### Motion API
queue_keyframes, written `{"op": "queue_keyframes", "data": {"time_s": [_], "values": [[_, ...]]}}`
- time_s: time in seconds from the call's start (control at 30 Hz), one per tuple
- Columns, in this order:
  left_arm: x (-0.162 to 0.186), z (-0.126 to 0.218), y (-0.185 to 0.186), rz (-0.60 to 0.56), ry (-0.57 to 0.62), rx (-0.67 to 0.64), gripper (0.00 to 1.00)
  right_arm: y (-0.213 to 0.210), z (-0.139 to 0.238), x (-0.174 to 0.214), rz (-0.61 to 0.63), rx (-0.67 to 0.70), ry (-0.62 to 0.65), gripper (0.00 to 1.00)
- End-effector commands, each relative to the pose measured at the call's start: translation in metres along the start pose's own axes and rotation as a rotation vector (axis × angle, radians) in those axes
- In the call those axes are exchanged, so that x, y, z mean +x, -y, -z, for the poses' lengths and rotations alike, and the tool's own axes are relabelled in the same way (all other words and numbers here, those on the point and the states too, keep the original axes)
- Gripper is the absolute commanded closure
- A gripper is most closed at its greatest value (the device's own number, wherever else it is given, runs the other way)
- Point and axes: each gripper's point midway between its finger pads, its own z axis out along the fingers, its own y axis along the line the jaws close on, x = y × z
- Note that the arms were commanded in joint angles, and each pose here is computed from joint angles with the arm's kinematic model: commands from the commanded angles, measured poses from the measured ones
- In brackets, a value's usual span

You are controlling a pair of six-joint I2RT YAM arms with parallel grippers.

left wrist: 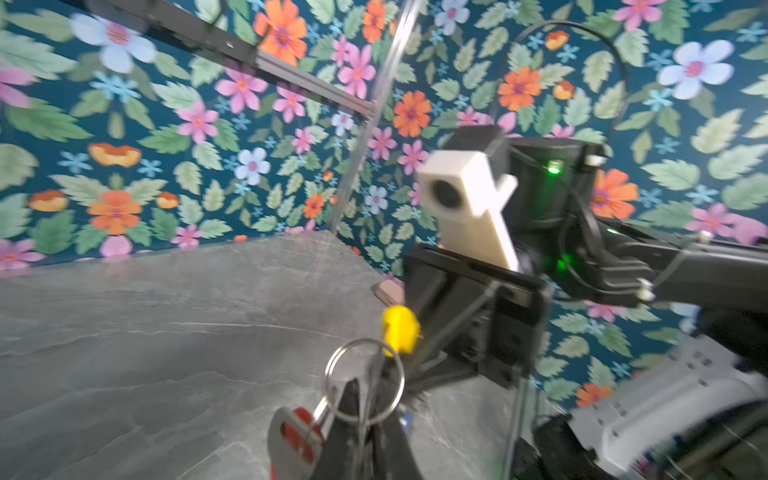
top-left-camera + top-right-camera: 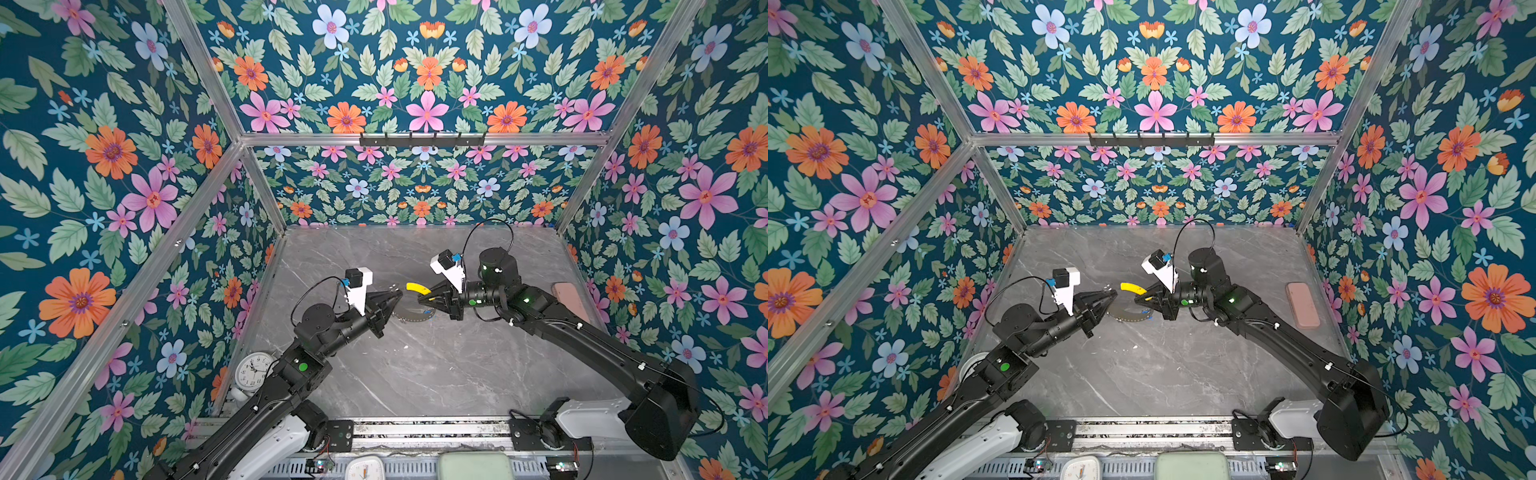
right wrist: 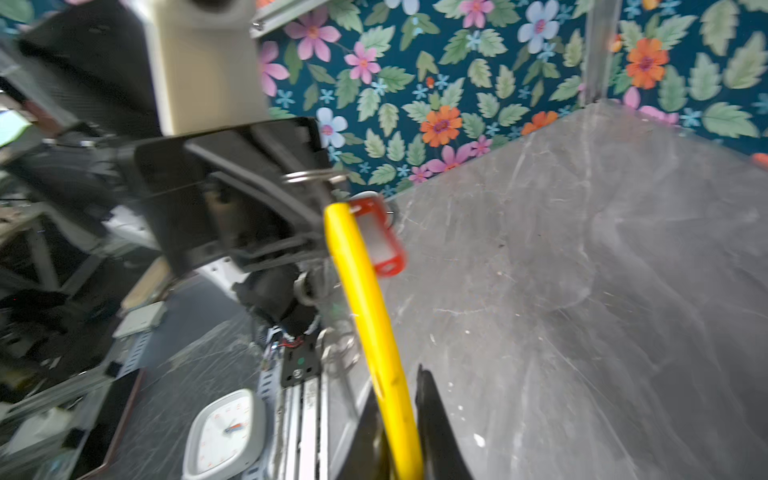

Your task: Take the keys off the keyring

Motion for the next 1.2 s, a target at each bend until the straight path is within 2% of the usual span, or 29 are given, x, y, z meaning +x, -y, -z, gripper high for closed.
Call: {"op": "queue_keyframes", "data": {"time_s": [0.0,0.23,0.4,0.5,0.67,0.77,0.9,1.17], "values": [[0.001,0.000,0.005,0.016,-0.005,0.023,0.76,0.009,0.002,-0.011,-0.011,0.054,0.036,0.99],[-0.002,0.004,-0.019,0.077,0.033,-0.115,0.53,0.011,0.005,-0.017,-0.079,0.075,0.106,1.00],[-0.014,0.024,-0.034,0.141,0.164,-0.196,0.38,0.019,0.011,-0.040,-0.182,0.155,0.261,1.00],[-0.015,0.029,-0.034,0.187,0.214,-0.181,0.32,0.022,0.020,-0.054,-0.246,0.215,0.378,1.00],[-0.012,0.016,-0.019,0.240,0.212,-0.057,0.29,0.018,0.029,-0.069,-0.334,0.207,0.536,1.00],[-0.017,0.014,-0.010,0.269,0.250,0.033,0.26,0.020,0.035,-0.072,-0.411,0.189,0.631,1.00],[-0.027,0.017,-0.001,0.317,0.306,0.149,0.25,0.018,0.037,-0.072,-0.439,0.174,0.686,1.00],[-0.025,0.008,-0.008,0.400,0.308,0.214,0.40,0.006,0.035,-0.079,-0.449,0.097,0.722,1.00]]}}
